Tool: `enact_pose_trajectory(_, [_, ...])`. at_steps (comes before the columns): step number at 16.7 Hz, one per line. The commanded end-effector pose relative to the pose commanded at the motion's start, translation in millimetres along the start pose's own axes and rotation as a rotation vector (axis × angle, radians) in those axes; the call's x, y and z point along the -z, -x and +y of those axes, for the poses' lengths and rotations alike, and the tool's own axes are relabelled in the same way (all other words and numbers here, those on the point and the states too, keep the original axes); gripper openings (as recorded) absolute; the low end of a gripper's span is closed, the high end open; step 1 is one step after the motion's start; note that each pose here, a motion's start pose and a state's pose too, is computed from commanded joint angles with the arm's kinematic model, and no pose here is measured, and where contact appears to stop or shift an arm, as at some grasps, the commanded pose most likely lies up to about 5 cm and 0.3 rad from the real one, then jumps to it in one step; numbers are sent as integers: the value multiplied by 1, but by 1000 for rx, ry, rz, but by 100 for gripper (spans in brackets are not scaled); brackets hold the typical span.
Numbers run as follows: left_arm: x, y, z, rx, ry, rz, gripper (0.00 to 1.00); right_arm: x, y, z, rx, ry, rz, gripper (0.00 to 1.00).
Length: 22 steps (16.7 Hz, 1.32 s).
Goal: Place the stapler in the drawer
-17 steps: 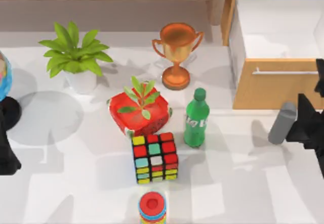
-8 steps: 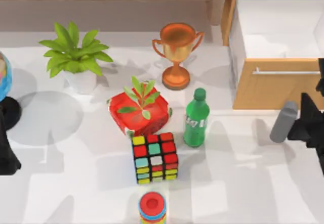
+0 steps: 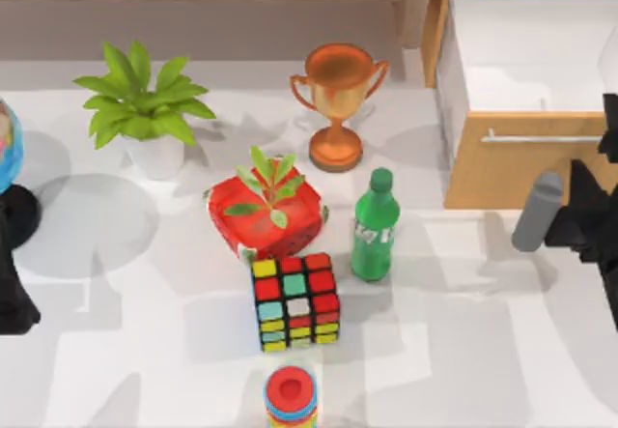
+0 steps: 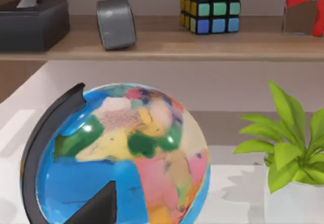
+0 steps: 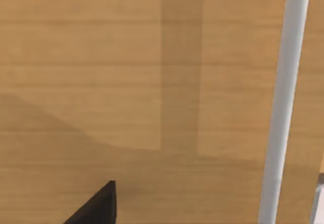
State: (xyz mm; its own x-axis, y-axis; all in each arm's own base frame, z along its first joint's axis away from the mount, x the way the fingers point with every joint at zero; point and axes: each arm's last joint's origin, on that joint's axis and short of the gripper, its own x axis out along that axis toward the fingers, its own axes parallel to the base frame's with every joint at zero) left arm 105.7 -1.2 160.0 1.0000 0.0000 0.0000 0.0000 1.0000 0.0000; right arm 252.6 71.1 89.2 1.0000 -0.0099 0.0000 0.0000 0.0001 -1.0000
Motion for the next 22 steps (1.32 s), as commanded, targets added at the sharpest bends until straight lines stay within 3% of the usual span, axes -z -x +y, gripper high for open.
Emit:
enact_pose_trajectory(13, [0, 0, 0, 0, 0, 0, 100, 0, 0, 0, 0, 0, 0, 2])
enact_pose_trajectory(22, [0, 0, 0, 0, 0, 0, 100, 0, 0, 1, -6, -1, -1, 0])
